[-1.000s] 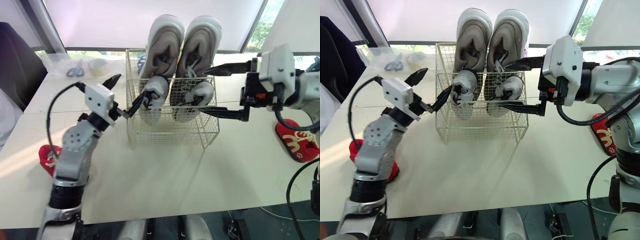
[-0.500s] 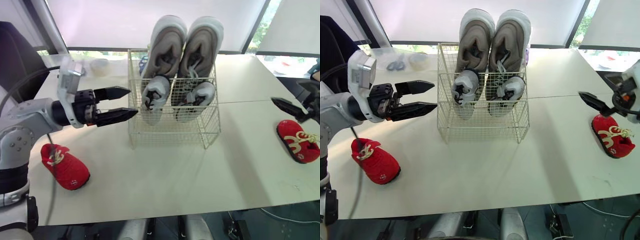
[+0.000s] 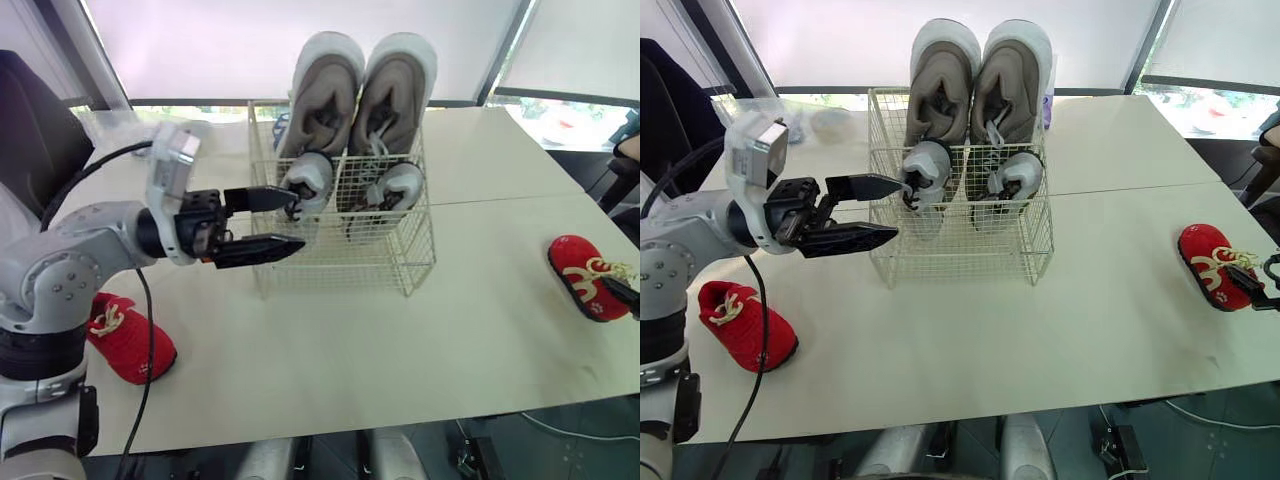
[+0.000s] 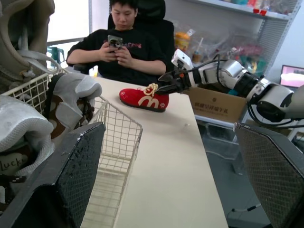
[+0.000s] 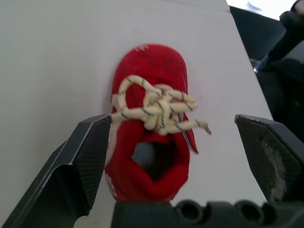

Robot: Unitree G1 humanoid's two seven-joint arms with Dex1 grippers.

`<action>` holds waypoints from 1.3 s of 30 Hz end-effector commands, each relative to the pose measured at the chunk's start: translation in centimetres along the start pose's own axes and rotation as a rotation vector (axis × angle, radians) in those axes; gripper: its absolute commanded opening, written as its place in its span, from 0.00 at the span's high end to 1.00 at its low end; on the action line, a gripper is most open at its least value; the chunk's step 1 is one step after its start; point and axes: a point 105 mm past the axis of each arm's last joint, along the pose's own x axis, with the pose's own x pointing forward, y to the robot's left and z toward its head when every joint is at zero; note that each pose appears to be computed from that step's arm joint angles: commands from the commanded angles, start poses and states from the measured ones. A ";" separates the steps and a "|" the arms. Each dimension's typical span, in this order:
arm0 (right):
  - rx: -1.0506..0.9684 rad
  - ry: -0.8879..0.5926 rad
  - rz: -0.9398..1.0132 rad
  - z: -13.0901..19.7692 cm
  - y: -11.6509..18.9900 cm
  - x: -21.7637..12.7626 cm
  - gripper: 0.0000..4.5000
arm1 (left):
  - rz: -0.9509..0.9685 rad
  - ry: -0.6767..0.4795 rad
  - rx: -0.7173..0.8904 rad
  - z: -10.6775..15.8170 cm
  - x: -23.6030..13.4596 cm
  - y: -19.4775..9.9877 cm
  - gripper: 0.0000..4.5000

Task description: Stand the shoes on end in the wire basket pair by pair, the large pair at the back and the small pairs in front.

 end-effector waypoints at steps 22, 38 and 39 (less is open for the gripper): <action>0.132 0.023 0.036 -0.5 0.1 3.6 0.76 | 0.098 -0.017 0.091 0.9 0.7 0.0 0.00; -0.790 -0.945 0.427 23.7 18.7 -9.6 0.88 | 0.043 -0.156 -0.029 5.3 0.4 2.5 0.00; -0.863 -0.979 0.460 23.7 20.2 -10.2 0.88 | 0.032 -0.161 -0.042 5.6 0.4 2.6 0.00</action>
